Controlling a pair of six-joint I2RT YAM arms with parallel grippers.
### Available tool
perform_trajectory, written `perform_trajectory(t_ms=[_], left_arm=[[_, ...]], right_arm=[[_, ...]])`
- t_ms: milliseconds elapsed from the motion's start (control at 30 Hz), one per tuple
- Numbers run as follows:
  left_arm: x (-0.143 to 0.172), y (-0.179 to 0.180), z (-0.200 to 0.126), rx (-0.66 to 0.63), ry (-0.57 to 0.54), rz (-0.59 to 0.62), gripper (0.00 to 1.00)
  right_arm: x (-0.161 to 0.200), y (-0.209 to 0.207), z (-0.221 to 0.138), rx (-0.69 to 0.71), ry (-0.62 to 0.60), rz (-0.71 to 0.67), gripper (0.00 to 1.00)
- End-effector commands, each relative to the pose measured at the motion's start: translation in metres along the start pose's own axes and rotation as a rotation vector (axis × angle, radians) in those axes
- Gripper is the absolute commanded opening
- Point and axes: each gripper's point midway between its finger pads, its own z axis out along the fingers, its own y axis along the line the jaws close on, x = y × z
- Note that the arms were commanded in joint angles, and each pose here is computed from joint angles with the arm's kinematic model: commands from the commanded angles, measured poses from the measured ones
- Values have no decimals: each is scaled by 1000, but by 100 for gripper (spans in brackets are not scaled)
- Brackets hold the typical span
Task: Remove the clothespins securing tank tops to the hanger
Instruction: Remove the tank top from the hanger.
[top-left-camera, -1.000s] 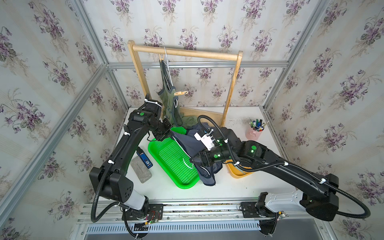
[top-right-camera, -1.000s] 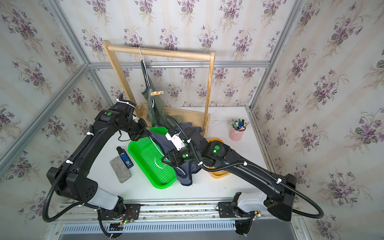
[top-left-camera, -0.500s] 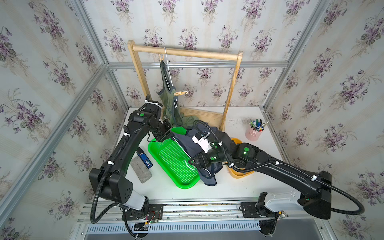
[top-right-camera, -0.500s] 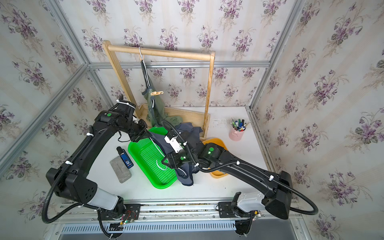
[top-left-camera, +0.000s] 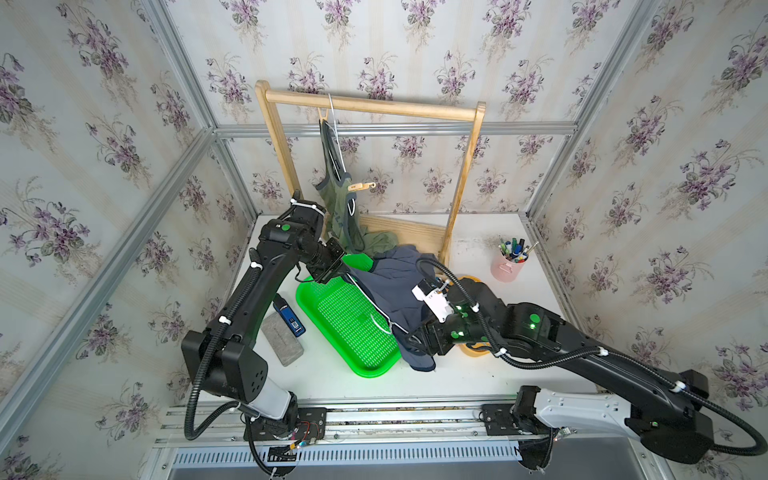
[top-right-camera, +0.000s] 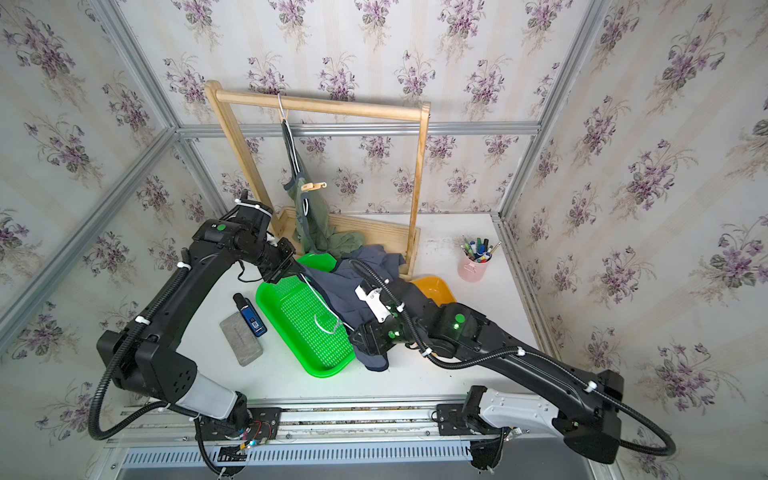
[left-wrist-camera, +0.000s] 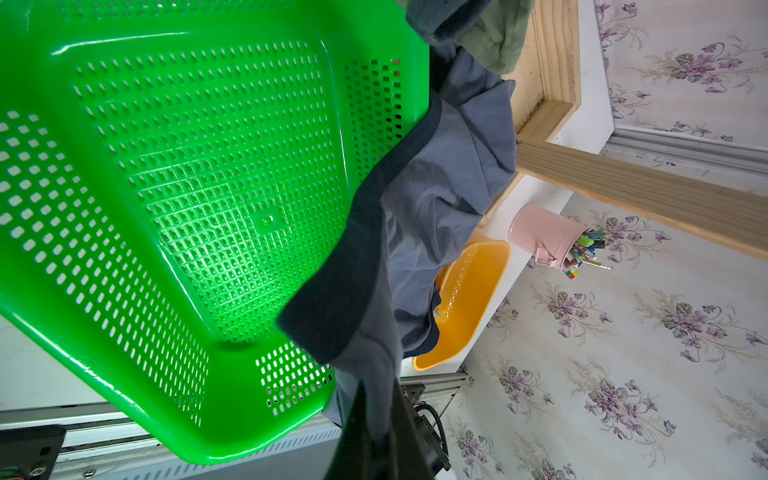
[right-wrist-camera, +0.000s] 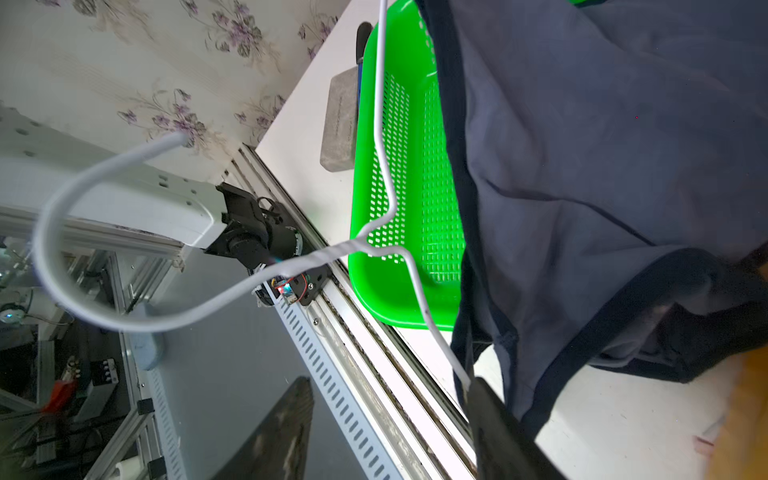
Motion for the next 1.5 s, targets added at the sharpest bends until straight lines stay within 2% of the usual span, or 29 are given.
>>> perform_trajectory(t_ms=[0, 133, 233, 333, 400, 467, 533, 600, 767, 833, 933, 1200, 1467], left_arm=[[5, -1, -2, 1, 22, -27, 0], [7, 1, -3, 0, 30, -33, 0], [9, 3, -3, -1, 35, -40, 0], [10, 2, -3, 3, 36, -40, 1], [10, 1, -4, 5, 36, -40, 1], [11, 1, -4, 7, 37, -39, 3], [10, 2, -5, 7, 34, -39, 9], [9, 3, -6, 4, 27, -38, 17], [-1, 6, -12, 2, 6, -37, 28], [-5, 6, -14, -3, -1, -37, 28], [-11, 6, -13, -2, 1, -39, 22], [-18, 8, -7, -19, 3, -45, 15], [-21, 18, -4, -21, 20, -63, 15]], right_arm=[[-14, 1, 18, 27, -30, -27, 59], [-43, -2, 26, 81, -115, -72, 58], [-56, 3, 37, 80, -115, -109, 52], [-59, 8, 51, 65, -87, -126, 36], [-59, 9, 58, 58, -81, -128, 17], [-60, 8, 58, 60, -91, -125, 7], [-62, 7, 54, 62, -110, -125, 0], [-64, 6, 46, 60, -127, -120, 0], [-58, 6, 28, 54, -132, -119, 0], [-54, 7, 22, 39, -125, -114, 0], [-50, 13, 11, 5, -136, -106, 0], [-48, 22, -15, -28, -152, -105, 0], [-57, 31, -27, -58, -184, -109, 0]])
